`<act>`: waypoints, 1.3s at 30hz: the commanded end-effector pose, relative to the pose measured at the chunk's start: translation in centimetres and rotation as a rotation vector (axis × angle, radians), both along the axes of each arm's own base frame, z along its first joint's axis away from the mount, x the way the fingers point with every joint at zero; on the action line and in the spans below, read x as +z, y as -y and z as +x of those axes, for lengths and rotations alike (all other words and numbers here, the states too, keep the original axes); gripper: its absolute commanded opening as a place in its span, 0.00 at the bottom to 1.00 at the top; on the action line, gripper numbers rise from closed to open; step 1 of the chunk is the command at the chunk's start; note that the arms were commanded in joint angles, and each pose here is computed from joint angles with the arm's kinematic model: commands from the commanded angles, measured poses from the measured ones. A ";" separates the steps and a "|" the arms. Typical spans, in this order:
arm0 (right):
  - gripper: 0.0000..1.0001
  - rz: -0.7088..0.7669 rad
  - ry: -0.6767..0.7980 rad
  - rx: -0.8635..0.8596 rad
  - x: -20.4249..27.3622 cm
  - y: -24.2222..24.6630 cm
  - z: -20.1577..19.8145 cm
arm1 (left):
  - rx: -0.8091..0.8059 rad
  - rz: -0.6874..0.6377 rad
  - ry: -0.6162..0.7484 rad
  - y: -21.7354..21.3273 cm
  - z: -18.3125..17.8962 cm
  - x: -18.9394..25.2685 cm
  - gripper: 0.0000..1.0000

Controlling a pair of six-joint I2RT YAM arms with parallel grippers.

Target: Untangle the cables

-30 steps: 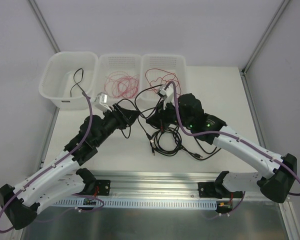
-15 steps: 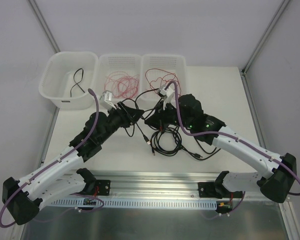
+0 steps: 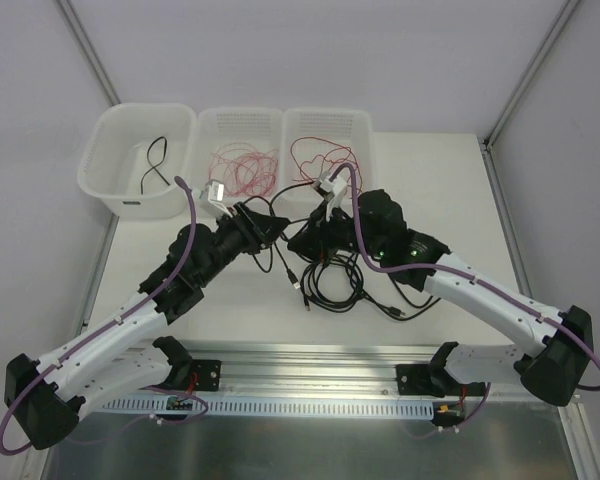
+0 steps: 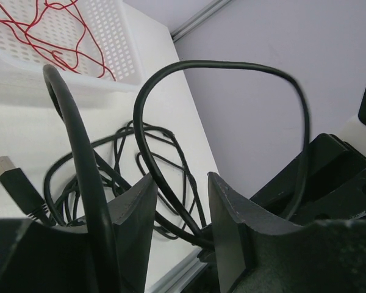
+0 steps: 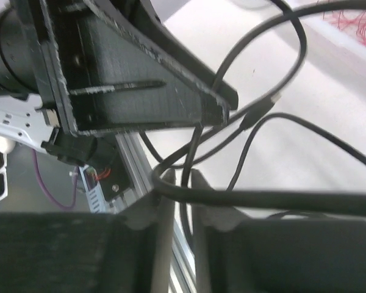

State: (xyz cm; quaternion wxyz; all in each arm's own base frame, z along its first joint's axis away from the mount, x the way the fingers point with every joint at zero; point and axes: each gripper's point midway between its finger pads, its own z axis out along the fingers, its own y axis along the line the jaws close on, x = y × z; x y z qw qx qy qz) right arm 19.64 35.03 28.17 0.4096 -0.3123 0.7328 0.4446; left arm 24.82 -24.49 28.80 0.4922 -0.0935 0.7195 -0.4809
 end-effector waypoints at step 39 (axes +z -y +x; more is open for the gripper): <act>0.97 -0.334 0.111 -0.355 -2.1 14.7 -1.5 | -0.074 0.393 0.008 -1.3 0.4 -5.7 0.90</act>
